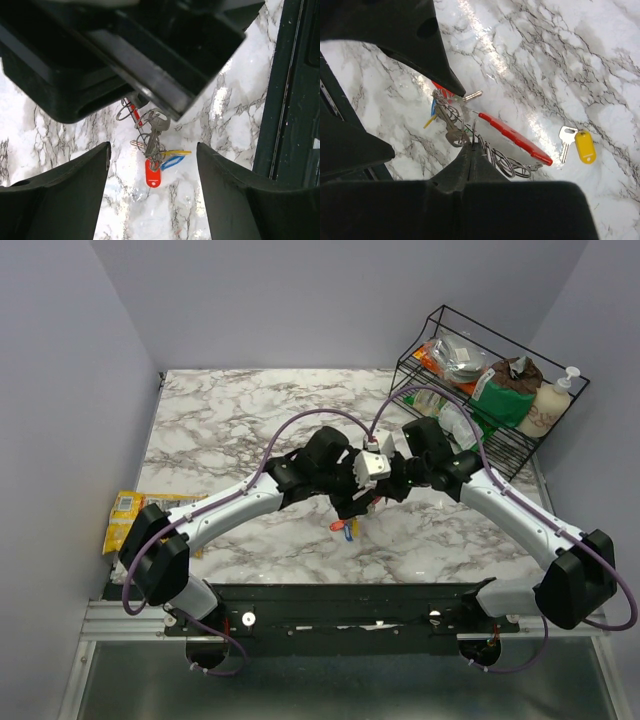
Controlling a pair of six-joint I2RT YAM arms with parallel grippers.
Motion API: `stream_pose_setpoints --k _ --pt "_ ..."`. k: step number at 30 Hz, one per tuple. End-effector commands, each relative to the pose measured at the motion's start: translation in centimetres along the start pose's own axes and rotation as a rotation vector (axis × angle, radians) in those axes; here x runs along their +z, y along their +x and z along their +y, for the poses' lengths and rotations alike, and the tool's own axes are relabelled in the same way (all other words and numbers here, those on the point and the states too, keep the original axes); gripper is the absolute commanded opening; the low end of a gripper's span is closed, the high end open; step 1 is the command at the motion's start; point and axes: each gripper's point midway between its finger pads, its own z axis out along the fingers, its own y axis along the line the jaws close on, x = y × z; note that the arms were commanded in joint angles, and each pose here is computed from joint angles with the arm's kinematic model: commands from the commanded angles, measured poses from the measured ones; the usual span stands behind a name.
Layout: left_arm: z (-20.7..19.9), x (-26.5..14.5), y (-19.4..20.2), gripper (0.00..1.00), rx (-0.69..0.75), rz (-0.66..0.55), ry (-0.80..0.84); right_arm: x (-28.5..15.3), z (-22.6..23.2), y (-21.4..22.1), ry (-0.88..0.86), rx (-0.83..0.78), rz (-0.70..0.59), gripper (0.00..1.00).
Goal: Remove the keys from the keyring
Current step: Remove the key from the keyring.
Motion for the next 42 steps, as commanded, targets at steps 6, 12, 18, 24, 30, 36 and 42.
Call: stream_pose_setpoints --k 6,12,18,24,30,36,42 --pt "2.3 0.5 -1.2 0.8 0.044 -0.017 -0.093 -1.4 0.2 -2.0 0.02 -0.048 -0.07 0.01" --pt "2.4 1.1 -0.7 0.81 0.047 -0.002 -0.082 -2.0 0.1 -2.5 0.034 -0.05 -0.084 0.01" --pt "2.3 2.1 -0.7 0.82 0.004 -0.003 -0.061 -2.8 0.2 -3.4 0.043 -0.051 -0.11 0.01" --pt "3.1 2.7 -0.2 0.82 -0.004 0.016 -0.09 -3.9 0.3 -4.3 0.054 -0.056 -0.137 0.01" --pt "2.6 3.9 1.0 0.83 -0.045 0.052 -0.049 -4.9 0.4 -5.4 0.068 -0.06 -0.165 0.01" --pt "3.0 4.6 1.5 0.83 -0.057 0.074 -0.055 -5.8 0.3 -6.1 0.09 -0.064 -0.189 0.01" --pt "2.7 4.7 2.0 0.83 -0.065 0.077 -0.045 -7.3 0.0 -7.3 0.135 -0.067 -0.225 0.01"
